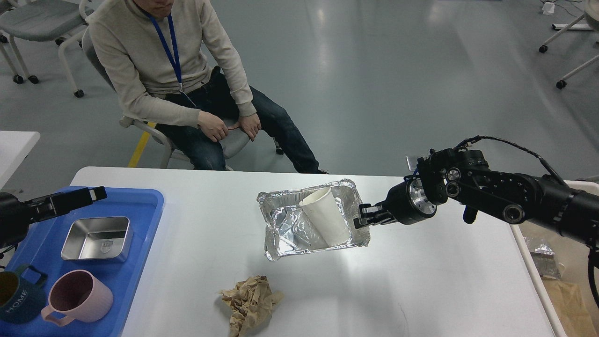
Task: Tidy desktop
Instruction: 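Reach the left gripper to the crumpled brown paper and grasp it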
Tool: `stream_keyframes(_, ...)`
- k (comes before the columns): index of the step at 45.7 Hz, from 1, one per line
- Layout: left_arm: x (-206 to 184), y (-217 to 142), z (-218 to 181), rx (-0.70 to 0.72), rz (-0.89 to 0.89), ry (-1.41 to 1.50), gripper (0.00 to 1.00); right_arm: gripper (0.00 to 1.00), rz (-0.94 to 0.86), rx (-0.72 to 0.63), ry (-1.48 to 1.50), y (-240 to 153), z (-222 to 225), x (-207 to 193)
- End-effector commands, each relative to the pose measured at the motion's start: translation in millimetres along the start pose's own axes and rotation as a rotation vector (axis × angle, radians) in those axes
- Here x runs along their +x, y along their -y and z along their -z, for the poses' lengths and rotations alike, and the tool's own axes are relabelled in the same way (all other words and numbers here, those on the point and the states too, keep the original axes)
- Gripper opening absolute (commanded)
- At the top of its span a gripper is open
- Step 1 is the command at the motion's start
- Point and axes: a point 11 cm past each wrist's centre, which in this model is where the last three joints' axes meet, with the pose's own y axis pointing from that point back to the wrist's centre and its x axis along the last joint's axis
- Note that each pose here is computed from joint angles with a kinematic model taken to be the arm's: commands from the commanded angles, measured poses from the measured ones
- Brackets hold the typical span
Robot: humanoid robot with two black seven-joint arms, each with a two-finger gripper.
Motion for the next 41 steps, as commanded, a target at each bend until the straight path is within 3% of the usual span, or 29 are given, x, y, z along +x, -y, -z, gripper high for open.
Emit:
stream_keyframes(1,-4.5,0.9,-3.7,-0.014,0.02,-0.003,0.95,0.0,-0.005,-0.001,0.002,-1.7,-1.0,1.1)
stream_keyframes(21,-44.1,12.8,-12.7,-0.054,0.121,-0.052,0.96,0.0,-0.013,-0.001,0.01,-5.9,-4.0,1.6)
stream_keyframes(36,-111.5,63.8,-59.3,-0.233,0.257,-0.166,0.96,0.0,-0.012,0.001,0.011,-5.3,-4.0,0.6)
stream_keyframes(41,-132.9,74.5,-63.2,-0.235,0.301,-0.177,0.96,0.0,-0.017,0.011,0.011,-6.6,-1.6,1.8)
